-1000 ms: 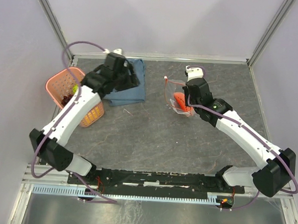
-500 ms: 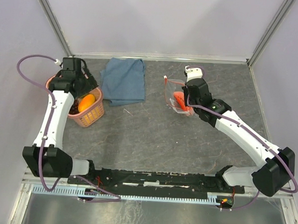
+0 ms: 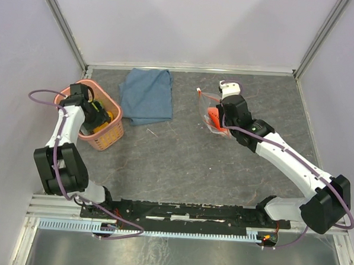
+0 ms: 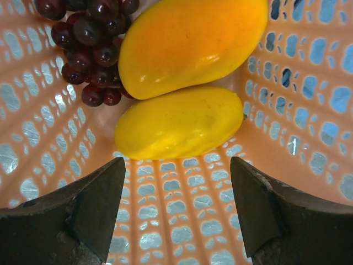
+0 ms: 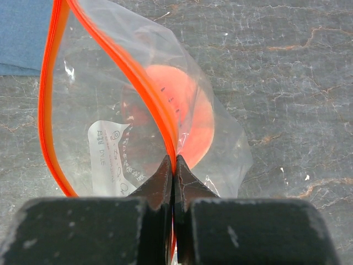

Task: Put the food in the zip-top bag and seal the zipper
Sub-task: Pick up the fake fruit from the bin.

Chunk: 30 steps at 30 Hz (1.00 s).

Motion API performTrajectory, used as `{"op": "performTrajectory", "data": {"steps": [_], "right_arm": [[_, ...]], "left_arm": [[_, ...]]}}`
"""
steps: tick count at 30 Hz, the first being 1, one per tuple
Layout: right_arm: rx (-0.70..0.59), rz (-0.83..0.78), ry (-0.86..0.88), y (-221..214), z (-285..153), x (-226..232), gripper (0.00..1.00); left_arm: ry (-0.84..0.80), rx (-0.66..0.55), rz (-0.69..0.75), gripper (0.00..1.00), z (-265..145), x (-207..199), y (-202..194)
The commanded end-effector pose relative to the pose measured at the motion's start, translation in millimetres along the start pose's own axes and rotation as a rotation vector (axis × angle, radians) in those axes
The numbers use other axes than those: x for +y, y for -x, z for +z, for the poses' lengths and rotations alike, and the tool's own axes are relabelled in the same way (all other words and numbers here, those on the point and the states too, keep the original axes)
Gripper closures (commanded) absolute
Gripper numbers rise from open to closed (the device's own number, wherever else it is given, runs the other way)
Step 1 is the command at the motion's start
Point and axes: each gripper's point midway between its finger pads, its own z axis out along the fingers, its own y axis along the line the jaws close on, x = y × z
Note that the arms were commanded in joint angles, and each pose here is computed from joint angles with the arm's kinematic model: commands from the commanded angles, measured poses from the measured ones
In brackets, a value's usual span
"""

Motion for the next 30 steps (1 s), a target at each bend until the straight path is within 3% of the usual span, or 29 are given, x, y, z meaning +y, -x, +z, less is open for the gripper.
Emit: {"op": "performTrajectory", "data": {"steps": [1, 22, 30], "right_arm": [[-0.074, 0.026, 0.005, 18.3, -7.0, -2.6, 0.98], [-0.076, 0.029, -0.008, 14.4, -4.7, -4.2, 0.98], [-0.078, 0.030, -0.007, 14.3, -5.6, -4.5, 0.98]], "left_arm": [[-0.036, 0.002, 0.052, 0.17, 13.9, -4.7, 4.9], [-0.001, 0.139, 0.072, 0.09, 69.9, 7.3, -27.0], [-0.146, 0.152, -0.010, 0.07, 55.0, -16.8, -24.3]]}}
